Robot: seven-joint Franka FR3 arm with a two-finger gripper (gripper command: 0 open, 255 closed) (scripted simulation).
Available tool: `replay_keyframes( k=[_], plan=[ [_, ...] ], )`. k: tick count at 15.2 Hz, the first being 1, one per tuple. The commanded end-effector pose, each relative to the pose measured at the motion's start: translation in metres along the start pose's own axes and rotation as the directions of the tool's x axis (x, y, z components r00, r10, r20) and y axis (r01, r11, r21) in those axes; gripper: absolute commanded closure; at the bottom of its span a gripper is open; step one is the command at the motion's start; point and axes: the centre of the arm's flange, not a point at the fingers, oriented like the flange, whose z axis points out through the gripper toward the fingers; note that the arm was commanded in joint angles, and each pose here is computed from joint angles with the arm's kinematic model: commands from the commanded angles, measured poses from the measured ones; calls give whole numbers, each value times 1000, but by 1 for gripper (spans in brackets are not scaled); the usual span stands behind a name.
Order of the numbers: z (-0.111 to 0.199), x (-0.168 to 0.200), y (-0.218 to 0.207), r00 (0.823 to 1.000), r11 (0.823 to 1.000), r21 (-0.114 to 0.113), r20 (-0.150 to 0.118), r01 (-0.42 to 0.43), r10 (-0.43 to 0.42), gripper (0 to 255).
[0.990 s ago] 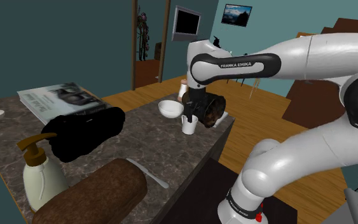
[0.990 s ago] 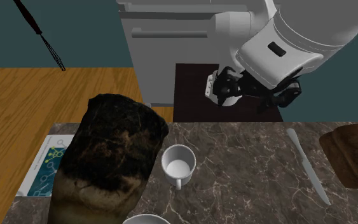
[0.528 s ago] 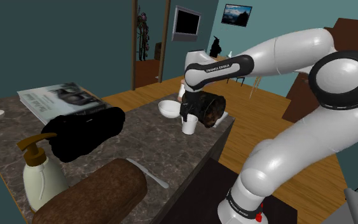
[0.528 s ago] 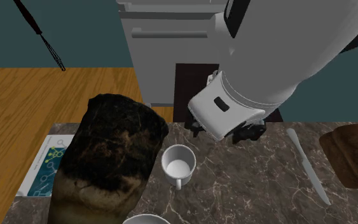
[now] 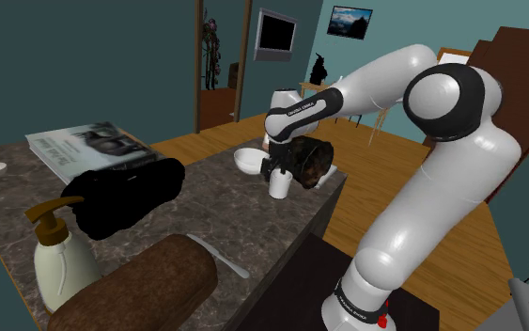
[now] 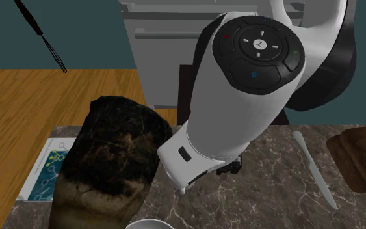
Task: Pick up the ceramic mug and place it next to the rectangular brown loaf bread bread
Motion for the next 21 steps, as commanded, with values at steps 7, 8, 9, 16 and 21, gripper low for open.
replay_keyframes(
  k=[7, 8, 9, 16, 21],
  plan=[
    [30, 1, 2, 1000, 1000, 0, -2, 0, 0, 0],
    [30, 1, 2, 1000, 1000, 0, -2, 0, 0, 0],
    [30, 1, 2, 1000, 1000, 0, -2, 0, 0, 0],
    [30, 1, 2, 1000, 1000, 0, -1, 0, 0, 255],
    [30, 1, 2, 1000, 1000, 0, -1, 0, 0, 255]
  ],
)
